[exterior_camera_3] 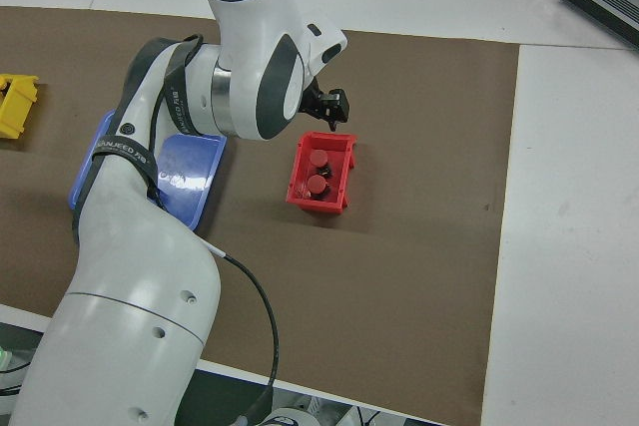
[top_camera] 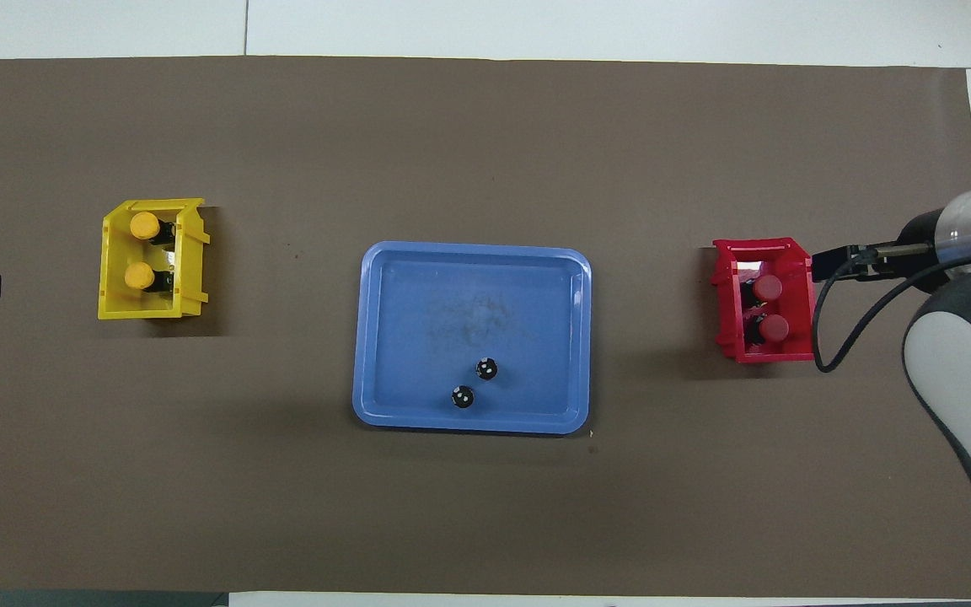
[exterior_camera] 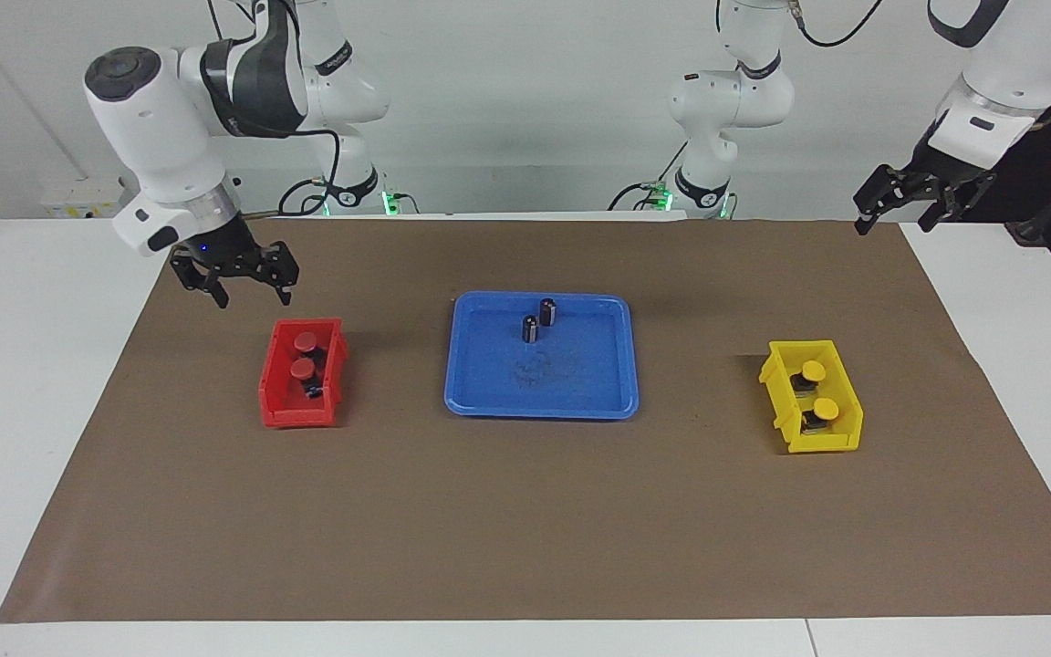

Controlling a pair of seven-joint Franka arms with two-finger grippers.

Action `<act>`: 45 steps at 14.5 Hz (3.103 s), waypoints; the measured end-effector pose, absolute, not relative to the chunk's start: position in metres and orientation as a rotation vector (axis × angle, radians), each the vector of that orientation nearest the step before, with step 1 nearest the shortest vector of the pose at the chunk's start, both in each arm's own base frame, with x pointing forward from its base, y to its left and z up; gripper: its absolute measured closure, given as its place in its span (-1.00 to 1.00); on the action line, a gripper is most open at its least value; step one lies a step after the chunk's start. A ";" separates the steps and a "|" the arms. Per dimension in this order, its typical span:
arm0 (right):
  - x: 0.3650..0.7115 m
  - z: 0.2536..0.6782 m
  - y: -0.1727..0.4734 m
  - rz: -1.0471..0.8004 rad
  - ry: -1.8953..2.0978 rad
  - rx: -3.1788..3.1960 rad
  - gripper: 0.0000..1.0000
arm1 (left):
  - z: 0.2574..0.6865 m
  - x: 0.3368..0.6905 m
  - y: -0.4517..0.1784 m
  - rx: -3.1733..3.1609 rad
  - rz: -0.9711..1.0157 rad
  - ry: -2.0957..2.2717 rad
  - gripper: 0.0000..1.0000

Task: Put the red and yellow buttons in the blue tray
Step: 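Grasp a red button in the red holder with the right gripper, then place the red button in the blue tray while the left gripper reaches yellow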

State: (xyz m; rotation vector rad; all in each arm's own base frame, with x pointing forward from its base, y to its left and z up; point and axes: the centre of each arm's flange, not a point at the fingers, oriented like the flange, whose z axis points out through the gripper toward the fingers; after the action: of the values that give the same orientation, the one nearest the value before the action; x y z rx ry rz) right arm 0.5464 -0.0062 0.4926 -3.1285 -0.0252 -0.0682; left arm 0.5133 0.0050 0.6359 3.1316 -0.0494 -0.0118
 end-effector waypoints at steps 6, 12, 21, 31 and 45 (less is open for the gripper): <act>0.564 0.386 0.000 -0.116 -0.036 -3.130 -0.47 | 0.641 0.510 -0.002 3.131 0.002 -0.071 -1.00; 0.550 0.369 0.006 -0.114 -0.054 -3.130 -0.33 | 0.652 0.500 -0.013 3.131 0.015 -0.095 -1.00; 0.534 0.353 0.007 -0.138 -0.056 -3.129 -0.14 | 0.652 0.500 -0.011 3.132 0.014 -0.087 -1.00; 0.543 0.364 0.008 -0.098 -0.083 -3.130 0.17 | 0.656 0.505 -0.009 3.131 0.083 -0.081 -1.00; 0.563 0.433 0.290 -0.099 0.160 -3.084 0.17 | 0.439 0.608 -0.018 3.157 0.168 -0.086 -0.32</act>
State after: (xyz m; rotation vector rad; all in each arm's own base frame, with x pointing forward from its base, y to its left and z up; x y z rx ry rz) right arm 0.5632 0.2895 0.4328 -3.0842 0.1597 -0.0985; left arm 0.6083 -0.0176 0.4394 3.1570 -0.0864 0.1683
